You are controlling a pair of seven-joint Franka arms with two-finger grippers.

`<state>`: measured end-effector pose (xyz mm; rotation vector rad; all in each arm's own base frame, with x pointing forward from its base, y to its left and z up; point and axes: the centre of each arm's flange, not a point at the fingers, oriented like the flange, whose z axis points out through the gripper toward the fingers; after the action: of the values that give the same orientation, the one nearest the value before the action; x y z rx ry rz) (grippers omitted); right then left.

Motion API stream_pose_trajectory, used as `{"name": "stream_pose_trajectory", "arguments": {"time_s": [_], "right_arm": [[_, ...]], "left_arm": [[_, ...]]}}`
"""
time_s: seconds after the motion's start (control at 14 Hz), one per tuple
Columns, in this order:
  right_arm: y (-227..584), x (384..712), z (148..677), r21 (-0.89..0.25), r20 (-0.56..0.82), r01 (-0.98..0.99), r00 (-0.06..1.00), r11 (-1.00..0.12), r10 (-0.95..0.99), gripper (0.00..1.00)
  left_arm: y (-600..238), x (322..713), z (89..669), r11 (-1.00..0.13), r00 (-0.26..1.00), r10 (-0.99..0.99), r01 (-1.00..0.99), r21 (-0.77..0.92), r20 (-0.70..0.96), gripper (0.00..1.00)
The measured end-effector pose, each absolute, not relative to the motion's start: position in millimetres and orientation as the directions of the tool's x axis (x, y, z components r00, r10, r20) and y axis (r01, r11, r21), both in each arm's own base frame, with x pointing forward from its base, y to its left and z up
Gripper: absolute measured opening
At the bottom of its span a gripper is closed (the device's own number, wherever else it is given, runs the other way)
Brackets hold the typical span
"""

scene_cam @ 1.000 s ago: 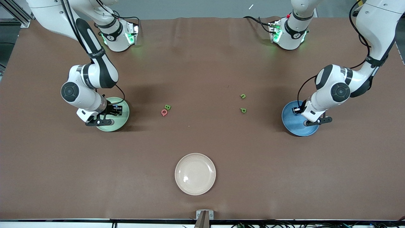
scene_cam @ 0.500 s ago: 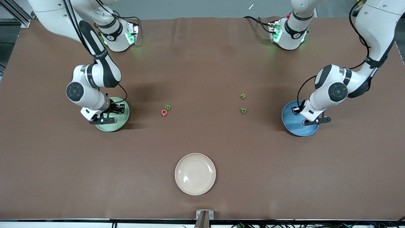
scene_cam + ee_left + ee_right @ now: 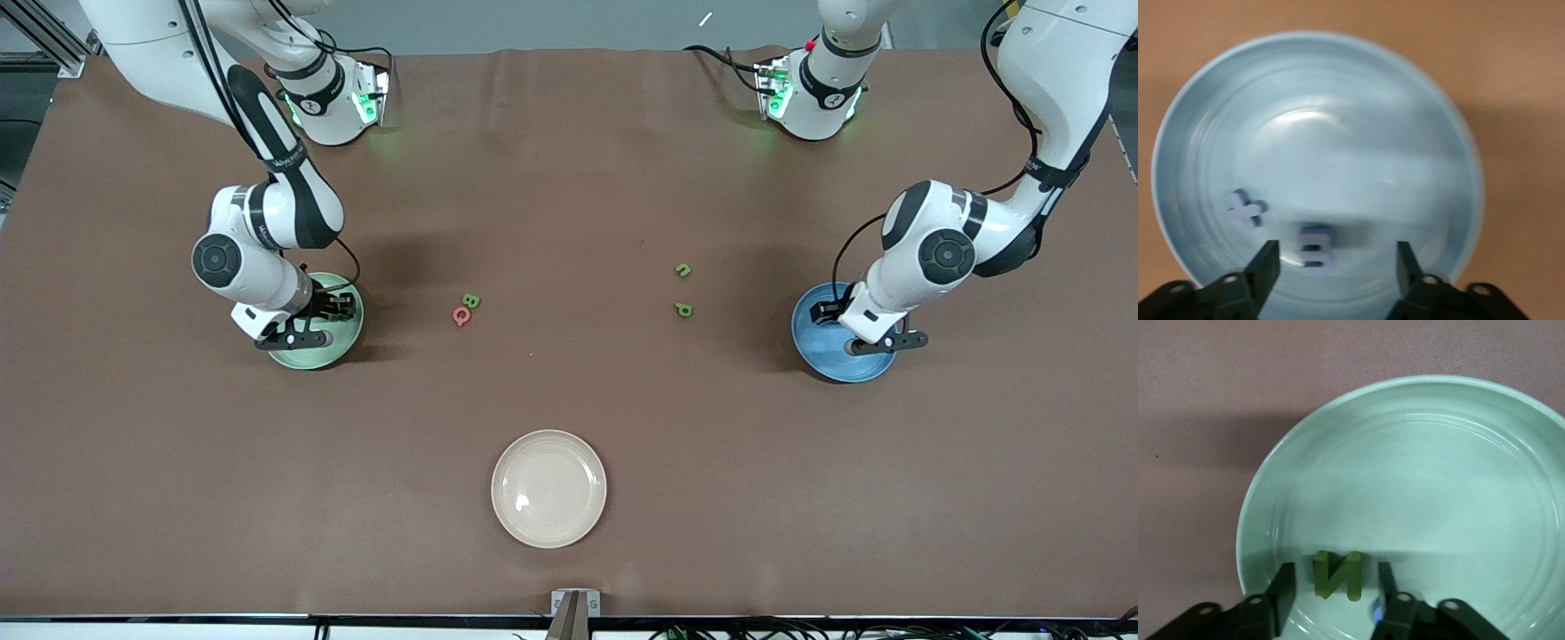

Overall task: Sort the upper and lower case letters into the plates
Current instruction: 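Grasp the green p with the left gripper while the right gripper grasps the pink letter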

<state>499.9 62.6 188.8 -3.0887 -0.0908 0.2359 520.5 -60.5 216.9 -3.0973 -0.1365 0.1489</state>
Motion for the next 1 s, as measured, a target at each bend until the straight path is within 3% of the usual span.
{"name": "stream_pose_trajectory", "arguments": {"time_s": [0.07,0.29,0.57,1.0], "right_arm": [[63.9,503.0,196.7,-0.051,-0.167,0.056,0.984,-0.997,0.064,0.73],[73.9,526.9,252.3,-0.065,-0.219,0.020,0.975,-0.998,0.034,1.00],[130.2,536.3,286.8,-0.046,-0.175,-0.089,0.981,-0.995,-0.080,1.00],[241.8,512.5,233.8,-0.034,-0.075,-0.239,0.969,-0.970,-0.236,1.00]], "left_arm": [[-74.9,524.4,227.0,-0.995,0.992,0.090,0.087,-0.041,-0.083,0.96],[-126.6,532.9,257.5,-0.996,0.995,0.087,0.086,-0.028,-0.040,1.00],[-218.4,524.4,277.4,-1.000,1.000,-0.025,-0.025,-0.006,0.002,1.00],[-281.7,505.9,252.1,-0.994,0.996,-0.081,-0.078,0.071,-0.048,1.00]]}}
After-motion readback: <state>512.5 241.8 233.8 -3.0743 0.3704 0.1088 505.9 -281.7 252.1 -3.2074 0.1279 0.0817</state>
